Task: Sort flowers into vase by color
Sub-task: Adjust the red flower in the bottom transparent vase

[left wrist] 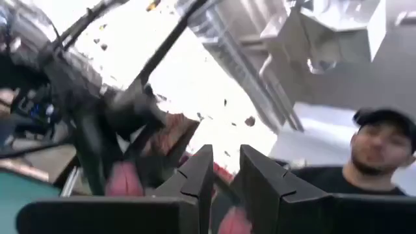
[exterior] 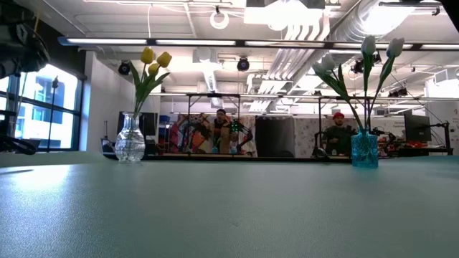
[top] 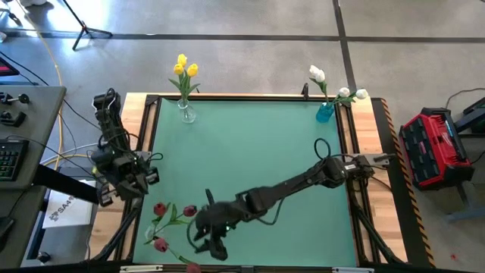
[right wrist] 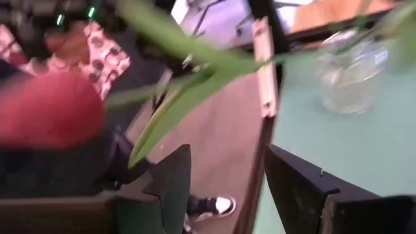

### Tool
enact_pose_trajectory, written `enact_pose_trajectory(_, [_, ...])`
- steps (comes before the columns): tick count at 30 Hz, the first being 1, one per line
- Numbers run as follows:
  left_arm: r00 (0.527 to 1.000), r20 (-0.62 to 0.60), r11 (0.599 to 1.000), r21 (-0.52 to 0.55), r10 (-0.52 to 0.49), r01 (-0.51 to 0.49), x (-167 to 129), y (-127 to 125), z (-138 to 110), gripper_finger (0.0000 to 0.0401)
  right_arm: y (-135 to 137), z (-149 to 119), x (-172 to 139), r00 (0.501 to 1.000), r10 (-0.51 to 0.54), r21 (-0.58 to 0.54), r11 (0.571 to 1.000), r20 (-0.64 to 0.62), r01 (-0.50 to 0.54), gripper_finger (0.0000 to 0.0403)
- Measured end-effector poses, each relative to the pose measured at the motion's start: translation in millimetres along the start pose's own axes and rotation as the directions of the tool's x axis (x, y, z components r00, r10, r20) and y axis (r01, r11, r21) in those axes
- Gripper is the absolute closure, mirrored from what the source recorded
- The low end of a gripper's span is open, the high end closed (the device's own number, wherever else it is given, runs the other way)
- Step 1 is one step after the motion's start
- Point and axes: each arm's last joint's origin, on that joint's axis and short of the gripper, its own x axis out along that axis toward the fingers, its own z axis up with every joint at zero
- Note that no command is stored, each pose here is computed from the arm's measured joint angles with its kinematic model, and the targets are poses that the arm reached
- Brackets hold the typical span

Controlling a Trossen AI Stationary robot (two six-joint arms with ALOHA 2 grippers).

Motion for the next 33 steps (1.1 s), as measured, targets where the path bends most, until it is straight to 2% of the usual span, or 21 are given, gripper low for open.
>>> enact_pose_trajectory(6, [0.996, 0.070, 0.999, -0.024, 0.047, -0.046, -4, 2, 14, 0.0340, 17, -6, 6, 0.998, 0.067, -0.033, 0.997, 0.011, -0.067, 0.0236])
enact_pose_trajectory(12, [0.992, 0.040, 0.992, 0.017, 0.121, -0.122, -5, 5, 10, 0.0340, 25, 6, 4, 0.980, 0.164, -0.053, 0.986, 0.111, -0.159, 0.0279])
enact_pose_trajectory(18, [0.991, 0.046, 0.992, -0.003, 0.127, -0.127, -5, 5, 11, 0.0340, 32, -15, 9, 0.992, 0.122, -0.092, 0.988, -0.034, -0.125, 0.0298])
enact_pose_trajectory(21, [0.991, 0.045, 0.992, -0.028, 0.126, -0.125, -5, 5, 11, 0.0340, 38, -20, 10, 0.990, 0.131, -0.103, 0.985, -0.052, -0.136, 0.0299])
enact_pose_trajectory(25, [0.991, 0.043, 0.992, -0.028, 0.127, -0.126, -5, 5, 11, 0.0340, 45, -10, 12, 0.976, 0.203, -0.133, 0.972, 0.074, -0.192, 0.0299])
enact_pose_trajectory(29, [0.989, 0.031, 0.990, -0.014, 0.143, -0.143, -5, 6, 9, 0.0340, 40, 2, 15, 0.934, 0.270, -0.089, 0.963, 0.233, -0.256, 0.0300])
enact_pose_trajectory(33, [0.984, 0.036, 0.985, -0.013, 0.172, -0.171, -5, 7, 9, 0.0340, 32, 10, 14, 0.913, 0.254, -0.059, 0.967, 0.319, -0.249, 0.0300])
